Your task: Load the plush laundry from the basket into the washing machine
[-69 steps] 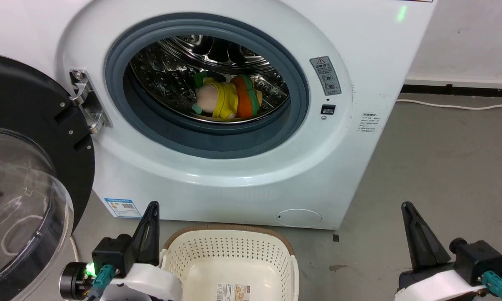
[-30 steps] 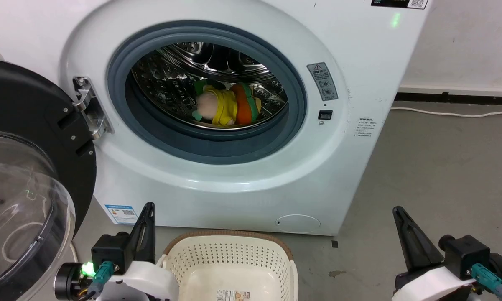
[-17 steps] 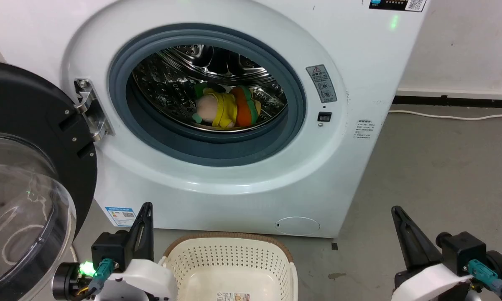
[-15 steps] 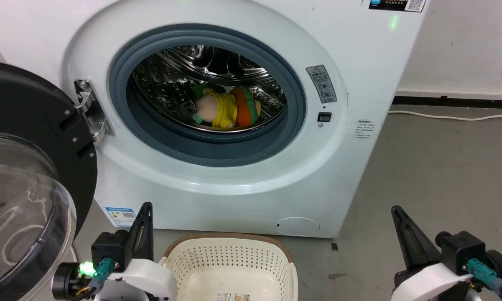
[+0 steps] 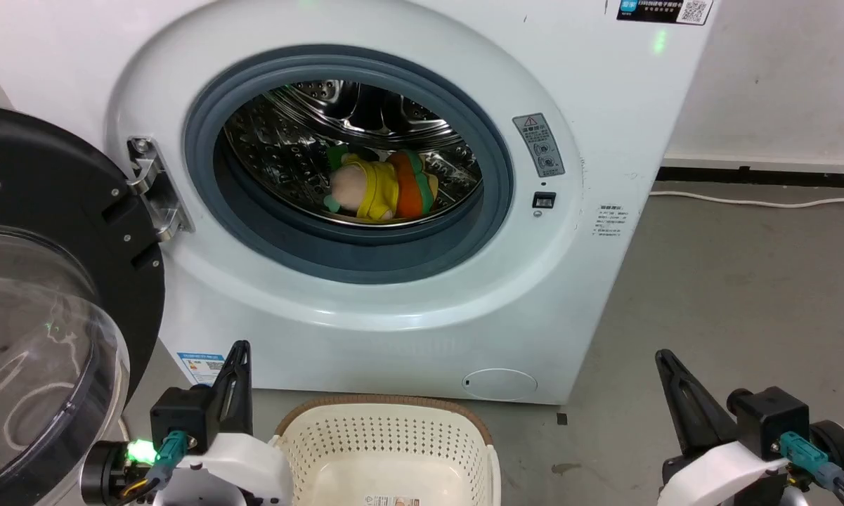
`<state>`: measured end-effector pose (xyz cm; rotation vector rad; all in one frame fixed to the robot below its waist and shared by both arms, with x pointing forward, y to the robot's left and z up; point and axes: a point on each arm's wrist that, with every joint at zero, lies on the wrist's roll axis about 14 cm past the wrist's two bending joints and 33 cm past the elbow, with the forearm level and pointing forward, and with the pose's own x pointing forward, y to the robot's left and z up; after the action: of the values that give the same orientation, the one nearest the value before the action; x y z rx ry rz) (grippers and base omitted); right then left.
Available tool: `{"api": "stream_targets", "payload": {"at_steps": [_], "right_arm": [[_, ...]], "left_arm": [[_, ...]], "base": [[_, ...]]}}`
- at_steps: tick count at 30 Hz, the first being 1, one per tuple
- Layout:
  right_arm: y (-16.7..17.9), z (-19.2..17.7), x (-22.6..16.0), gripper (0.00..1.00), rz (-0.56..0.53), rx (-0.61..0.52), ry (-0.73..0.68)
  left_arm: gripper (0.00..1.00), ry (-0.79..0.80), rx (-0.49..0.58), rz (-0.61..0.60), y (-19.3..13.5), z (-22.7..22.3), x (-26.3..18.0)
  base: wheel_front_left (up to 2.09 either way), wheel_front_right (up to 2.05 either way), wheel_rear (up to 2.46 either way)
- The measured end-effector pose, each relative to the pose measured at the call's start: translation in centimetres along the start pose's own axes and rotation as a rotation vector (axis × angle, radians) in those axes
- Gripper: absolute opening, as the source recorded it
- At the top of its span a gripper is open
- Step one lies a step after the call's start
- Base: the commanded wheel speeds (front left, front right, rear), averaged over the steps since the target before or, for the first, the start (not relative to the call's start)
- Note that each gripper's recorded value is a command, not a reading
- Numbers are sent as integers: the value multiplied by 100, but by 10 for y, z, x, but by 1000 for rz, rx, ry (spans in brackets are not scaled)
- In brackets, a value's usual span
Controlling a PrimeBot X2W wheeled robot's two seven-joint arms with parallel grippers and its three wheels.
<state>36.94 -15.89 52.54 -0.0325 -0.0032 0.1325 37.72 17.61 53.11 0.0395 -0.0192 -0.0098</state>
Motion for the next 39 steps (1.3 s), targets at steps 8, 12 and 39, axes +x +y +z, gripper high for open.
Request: {"api": "stream_targets", "payload": {"at_steps": [8, 12, 39], "right_arm": [[0, -1, -1, 0, -1, -8, 14], [0, -1, -1, 0, -1, -8, 14], [0, -1, -1, 0, -1, -8, 14]], "left_arm": [[0, 4, 4, 5, 0, 2, -1], [0, 6, 10, 10, 1, 2, -1], [0, 6, 9, 12, 2, 2, -1]], "base": [[0, 0, 0], [0, 0, 0], [0, 0, 0]]}}
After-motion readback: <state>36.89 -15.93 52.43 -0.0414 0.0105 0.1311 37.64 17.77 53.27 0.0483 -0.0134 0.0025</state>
